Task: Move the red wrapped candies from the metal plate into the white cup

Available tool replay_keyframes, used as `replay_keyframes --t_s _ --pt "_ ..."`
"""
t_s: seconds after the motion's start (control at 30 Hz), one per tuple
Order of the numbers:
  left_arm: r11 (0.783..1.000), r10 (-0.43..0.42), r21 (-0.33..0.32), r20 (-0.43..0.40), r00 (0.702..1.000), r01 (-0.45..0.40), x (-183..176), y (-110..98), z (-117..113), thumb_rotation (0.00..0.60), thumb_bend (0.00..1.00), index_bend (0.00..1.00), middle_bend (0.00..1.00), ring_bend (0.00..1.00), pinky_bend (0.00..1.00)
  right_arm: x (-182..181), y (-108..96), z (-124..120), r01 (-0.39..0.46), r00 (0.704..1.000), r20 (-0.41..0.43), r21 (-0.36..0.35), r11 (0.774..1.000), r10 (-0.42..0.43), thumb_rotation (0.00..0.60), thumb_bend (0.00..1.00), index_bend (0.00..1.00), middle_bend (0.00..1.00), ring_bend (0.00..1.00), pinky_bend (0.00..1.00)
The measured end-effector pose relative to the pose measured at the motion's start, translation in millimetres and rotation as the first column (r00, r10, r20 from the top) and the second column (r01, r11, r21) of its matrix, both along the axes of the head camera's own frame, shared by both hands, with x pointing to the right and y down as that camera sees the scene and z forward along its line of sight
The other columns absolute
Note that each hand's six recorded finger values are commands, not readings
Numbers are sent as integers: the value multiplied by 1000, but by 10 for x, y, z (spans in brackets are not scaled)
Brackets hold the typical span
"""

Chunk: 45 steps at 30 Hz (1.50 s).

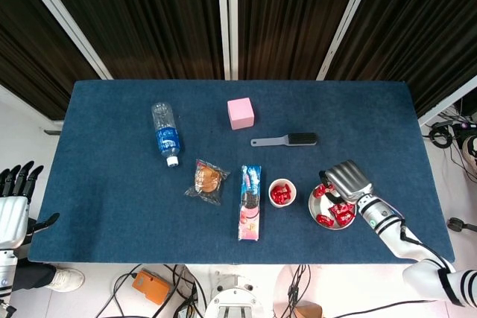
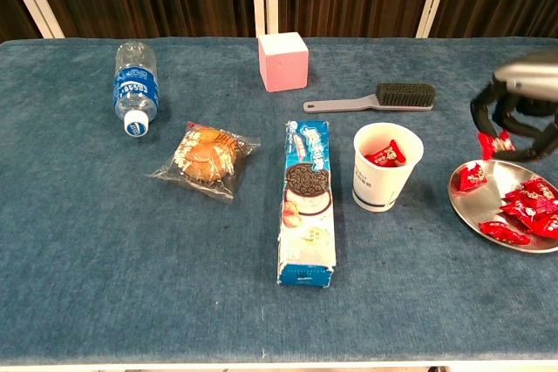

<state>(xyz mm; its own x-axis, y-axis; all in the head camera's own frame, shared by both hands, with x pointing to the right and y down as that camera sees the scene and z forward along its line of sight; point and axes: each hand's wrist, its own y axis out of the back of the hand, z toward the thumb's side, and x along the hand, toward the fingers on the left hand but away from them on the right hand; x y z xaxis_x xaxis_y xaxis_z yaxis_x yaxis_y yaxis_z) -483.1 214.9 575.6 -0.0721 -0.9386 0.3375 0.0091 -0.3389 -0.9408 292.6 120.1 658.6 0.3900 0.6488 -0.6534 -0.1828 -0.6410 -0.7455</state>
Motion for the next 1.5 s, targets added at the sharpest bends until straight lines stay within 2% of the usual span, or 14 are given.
replay_keyframes --t_s 0.13,0.27,0.53,0.9,1.03,1.17,1.33,1.5 --pt "1000 4 3 -1 1000 -4 12 -9 -4 600 20 91 14 0 0 -351 -96 -271 36 992 121 45 998 -41 600 542 662 862 1000 1000" --pt "1000 2 4 1 1000 -2 6 -7 -13 600 20 90 14 0 0 -656 -119 -330 82 977 195 45 996 -89 600 542 651 862 1000 1000" --pt "1000 -7 0 19 1000 7 -32 17 -14 600 20 91 14 0 0 -962 -7 -145 145 962 234 -8 989 -139 600 542 571 862 1000 1000" --pt "1000 1 4 19 1000 -1 -18 -20 -12 600 20 90 14 0 0 -880 -16 -218 129 962 238 26 991 -131 600 494 490 862 1000 1000" --pt "1000 3 6 17 1000 -3 -12 -32 -12 600 20 90 14 0 0 -700 -63 -263 90 971 215 57 994 -100 600 439 478 862 1000 1000" --pt "1000 9 6 11 1000 -9 10 -38 -8 600 20 90 14 0 0 -461 -75 -239 53 984 167 62 997 -63 600 438 510 862 1000 1000" --pt "1000 11 1 6 1000 -11 29 -36 13 600 20 90 14 0 0 -142 -17 -85 64 997 45 48 997 -66 600 438 527 862 1000 1000" --pt "1000 14 1 4 1000 -14 46 -32 14 600 20 90 14 0 0 89 68 121 72 996 -53 15 997 -71 600 439 539 862 1000 1000"
